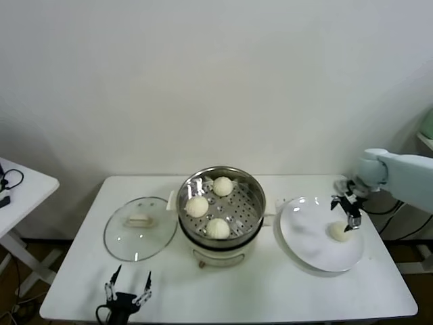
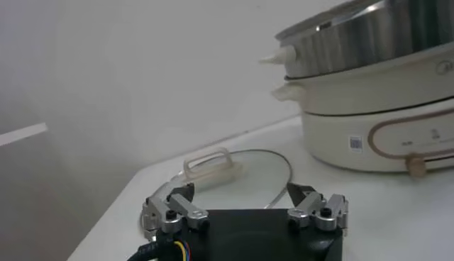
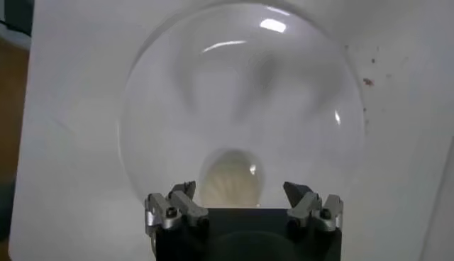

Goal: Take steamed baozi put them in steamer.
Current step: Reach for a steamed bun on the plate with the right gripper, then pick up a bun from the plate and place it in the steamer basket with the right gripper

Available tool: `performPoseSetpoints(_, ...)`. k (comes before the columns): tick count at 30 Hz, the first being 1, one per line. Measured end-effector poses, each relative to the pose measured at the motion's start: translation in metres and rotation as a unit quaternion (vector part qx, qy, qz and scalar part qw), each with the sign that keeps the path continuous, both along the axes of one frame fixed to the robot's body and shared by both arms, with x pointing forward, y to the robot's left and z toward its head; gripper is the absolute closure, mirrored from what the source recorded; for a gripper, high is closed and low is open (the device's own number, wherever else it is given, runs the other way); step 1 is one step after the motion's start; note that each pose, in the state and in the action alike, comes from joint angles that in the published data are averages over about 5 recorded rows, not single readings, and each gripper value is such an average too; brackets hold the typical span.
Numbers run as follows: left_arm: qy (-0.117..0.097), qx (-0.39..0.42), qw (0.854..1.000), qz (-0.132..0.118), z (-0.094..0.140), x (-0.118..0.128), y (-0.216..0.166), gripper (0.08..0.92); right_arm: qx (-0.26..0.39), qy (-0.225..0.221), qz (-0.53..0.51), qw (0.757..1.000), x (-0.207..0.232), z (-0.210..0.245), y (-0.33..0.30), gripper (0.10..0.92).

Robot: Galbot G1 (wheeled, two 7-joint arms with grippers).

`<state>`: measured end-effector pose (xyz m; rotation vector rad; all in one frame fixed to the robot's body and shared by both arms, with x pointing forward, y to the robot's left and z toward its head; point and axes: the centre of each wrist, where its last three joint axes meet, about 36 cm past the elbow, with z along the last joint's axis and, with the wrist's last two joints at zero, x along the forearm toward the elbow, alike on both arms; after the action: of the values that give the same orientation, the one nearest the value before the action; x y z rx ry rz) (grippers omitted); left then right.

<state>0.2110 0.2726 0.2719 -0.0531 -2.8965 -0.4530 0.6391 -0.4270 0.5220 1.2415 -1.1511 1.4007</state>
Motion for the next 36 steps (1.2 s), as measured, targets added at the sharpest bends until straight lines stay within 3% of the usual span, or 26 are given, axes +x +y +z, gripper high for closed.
performPoseSetpoints(15, 0.006, 0.008, 1.0, -0.003, -0.002, -0.006, 0.0, 0.177, -0.012, -0.006, -0.019, 1.0, -0.005, -0.054, -0.018, 0.206)
performPoseSetpoints(25, 0.005, 0.009, 1.0, -0.004, -0.002, -0.007, 0.0, 0.177, -0.013, -0.011, -0.021, 1.0, -0.007, -0.059, -0.022, 0.448)
performPoseSetpoints(31, 0.003, 0.009, 1.0, -0.005, 0.0, -0.005, -0.001, 0.177, -0.005, -0.014, -0.016, 1.0, -0.004, -0.037, -0.015, 0.478)
performPoseSetpoints(36, -0.001, 0.009, 1.0, -0.007, 0.004, -0.004, -0.002, 0.177, 0.014, -0.022, 0.002, 1.0, 0.006, 0.02, 0.009, 0.472)
